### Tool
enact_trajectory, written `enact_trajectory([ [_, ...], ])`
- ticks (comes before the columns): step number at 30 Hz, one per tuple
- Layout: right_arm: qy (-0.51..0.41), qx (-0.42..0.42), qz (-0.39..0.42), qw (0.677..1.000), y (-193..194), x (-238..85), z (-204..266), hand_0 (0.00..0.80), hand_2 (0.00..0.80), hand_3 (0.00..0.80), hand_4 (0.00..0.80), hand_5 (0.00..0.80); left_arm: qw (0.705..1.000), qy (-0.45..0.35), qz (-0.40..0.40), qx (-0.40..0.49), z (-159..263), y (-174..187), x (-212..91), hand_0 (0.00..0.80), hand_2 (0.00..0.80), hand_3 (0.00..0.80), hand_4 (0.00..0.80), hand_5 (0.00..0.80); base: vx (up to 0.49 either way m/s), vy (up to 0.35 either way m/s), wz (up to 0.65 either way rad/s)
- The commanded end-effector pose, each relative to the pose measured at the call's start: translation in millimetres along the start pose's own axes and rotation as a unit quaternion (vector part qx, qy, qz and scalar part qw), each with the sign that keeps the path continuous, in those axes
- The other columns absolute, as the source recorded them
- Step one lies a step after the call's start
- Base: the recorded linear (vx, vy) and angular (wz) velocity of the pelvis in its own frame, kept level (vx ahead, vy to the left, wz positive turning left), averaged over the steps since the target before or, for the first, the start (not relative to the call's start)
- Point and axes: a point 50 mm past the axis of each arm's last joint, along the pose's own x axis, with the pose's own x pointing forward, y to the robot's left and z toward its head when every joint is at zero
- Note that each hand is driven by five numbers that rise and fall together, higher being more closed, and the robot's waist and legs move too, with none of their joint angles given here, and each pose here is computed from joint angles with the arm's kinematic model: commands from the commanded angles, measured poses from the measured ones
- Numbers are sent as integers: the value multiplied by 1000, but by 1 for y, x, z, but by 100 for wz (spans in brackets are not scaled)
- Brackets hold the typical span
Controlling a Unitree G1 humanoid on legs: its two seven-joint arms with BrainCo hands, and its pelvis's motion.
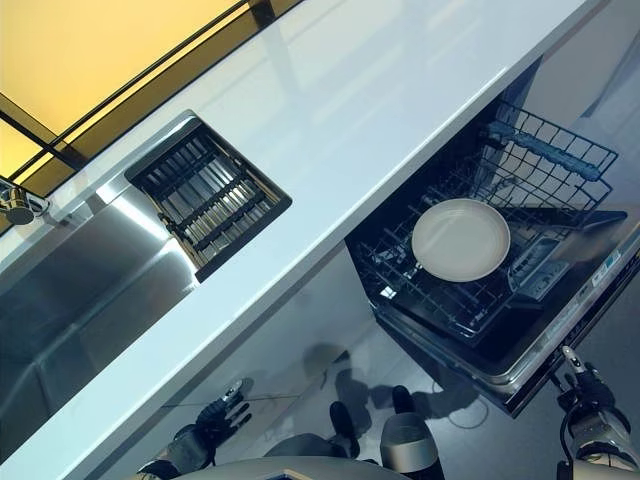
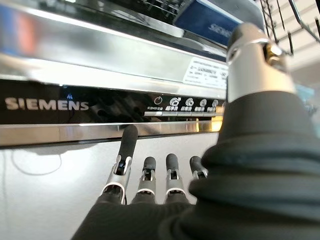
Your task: Take plates into dishwasher
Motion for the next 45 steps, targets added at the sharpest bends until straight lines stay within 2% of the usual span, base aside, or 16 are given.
enact_trajectory([
  [1, -90, -26, 227, 969, 133, 14, 48, 0, 0, 0, 0, 0, 993, -107, -52, 27, 67, -40, 9, 0, 0, 0, 0, 0, -21, -58, 7],
  [5, -124, -55, 291, 947, 176, 5, 63, 0, 0, 0, 0, 0, 992, -106, -49, 38, 64, -42, 9, 0, 0, 0, 0, 0, -9, -77, -9],
  [11, -138, -64, 349, 925, 216, -11, 63, 0, 0, 0, 0, 0, 993, -104, -30, 41, 61, -42, 9, 0, 0, 0, 0, 0, 61, -80, -13],
  [20, -129, -82, 377, 913, 243, -20, 65, 0, 0, 0, 0, 0, 995, -92, -17, 38, 58, -50, 11, 0, 0, 0, 0, 0, 117, -20, -1],
  [29, -165, -51, 429, 887, 301, -49, 96, 0, 0, 0, 0, 0, 996, -80, 3, 35, 52, -53, 12, 0, 0, 0, 0, 0, 72, 8, 2],
  [38, -181, -3, 458, 870, 307, -56, 109, 0, 0, 0, 0, 0, 997, -69, 9, 39, 45, -45, 12, 0, 0, 0, 0, 0, 22, 13, 10],
  [45, -185, 4, 445, 876, 294, -49, 110, 0, 0, 0, 0, 0, 997, -59, 15, 44, 42, -37, 11, 0, 0, 0, 0, 0, 16, 8, 25],
])
